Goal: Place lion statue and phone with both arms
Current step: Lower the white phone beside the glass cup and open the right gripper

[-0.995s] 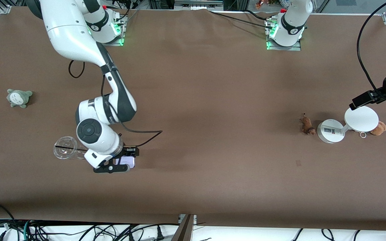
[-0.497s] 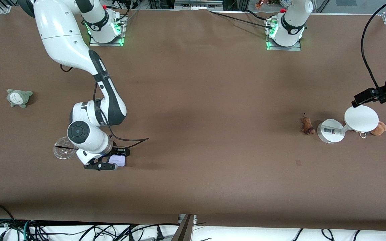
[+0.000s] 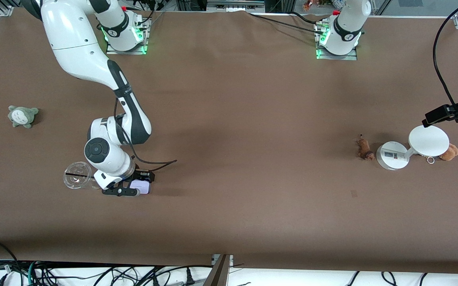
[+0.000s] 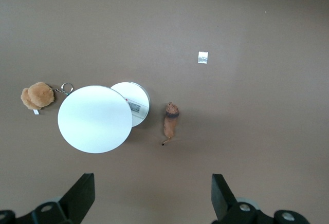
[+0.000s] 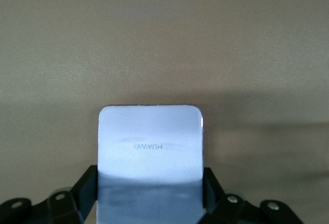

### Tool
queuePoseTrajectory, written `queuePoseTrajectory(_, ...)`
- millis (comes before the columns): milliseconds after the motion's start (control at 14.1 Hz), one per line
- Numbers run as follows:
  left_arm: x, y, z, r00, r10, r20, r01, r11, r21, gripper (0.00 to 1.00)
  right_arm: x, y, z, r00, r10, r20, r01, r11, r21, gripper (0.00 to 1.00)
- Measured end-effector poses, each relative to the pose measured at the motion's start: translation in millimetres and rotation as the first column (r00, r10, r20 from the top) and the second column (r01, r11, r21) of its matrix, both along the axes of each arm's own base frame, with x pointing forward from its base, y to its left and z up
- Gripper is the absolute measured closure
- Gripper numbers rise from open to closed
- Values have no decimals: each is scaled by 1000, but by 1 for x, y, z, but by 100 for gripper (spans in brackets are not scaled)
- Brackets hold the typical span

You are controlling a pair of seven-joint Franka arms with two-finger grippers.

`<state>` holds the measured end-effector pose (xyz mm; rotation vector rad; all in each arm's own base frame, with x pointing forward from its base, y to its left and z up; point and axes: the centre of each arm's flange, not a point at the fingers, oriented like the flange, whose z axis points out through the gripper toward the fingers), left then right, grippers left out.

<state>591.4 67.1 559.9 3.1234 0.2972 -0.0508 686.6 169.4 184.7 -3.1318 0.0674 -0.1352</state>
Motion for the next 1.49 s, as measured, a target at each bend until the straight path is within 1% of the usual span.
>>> queuePoseTrajectory(71,0,0,1,1000,0,1,0,1000,0,0,0,0,1,1000,6,1,-6,1000,0,16)
queuePoseTrajectory(284,2,1,4,1000,2,8,-2,1000,0,0,-5,-1,5,996,88,0,-88,996,-6,16)
queuePoseTrajectory(426,3,2,5,1000,2,10,-2,1000,0,0,-7,-2,5,992,124,-3,-124,992,-9,16)
queuePoseTrajectory(640,3,2,4,1000,2,8,-2,1000,-1,0,-9,-3,4,991,134,-4,-134,991,-10,16)
queuePoseTrajectory(711,4,2,4,1000,2,7,-2,1000,-1,0,-9,-3,5,991,134,-3,-134,991,-9,12)
queuePoseTrajectory(782,4,2,3,1000,2,7,-2,1000,-1,0,-9,-3,5,991,134,-1,-134,991,-9,12)
queuePoseTrajectory(853,4,2,4,1000,2,8,-2,1000,-1,0,-9,-3,7,991,134,0,-134,991,-9,8)
queuePoseTrajectory(924,4,2,3,1000,2,8,-2,1000,-2,0,-8,-4,8,991,133,3,-133,991,-9,0)
queuePoseTrajectory(1066,4,2,3,1000,2,7,-2,1000,-2,0,-6,-5,16,991,131,14,-131,991,-7,0)
queuePoseTrajectory(1208,5,2,3,1000,2,7,-2,1000,-2,0,-3,-7,31,991,126,36,-126,992,-6,0)
queuePoseTrajectory(1350,5,2,3,1000,2,7,-2,1000,-3,0,2,-12,59,991,118,65,-118,993,-4,0)
queuePoseTrajectory(1492,6,2,3,1000,2,7,-2,1000,-3,0,2,-18,94,992,109,65,-109,994,-1,0)
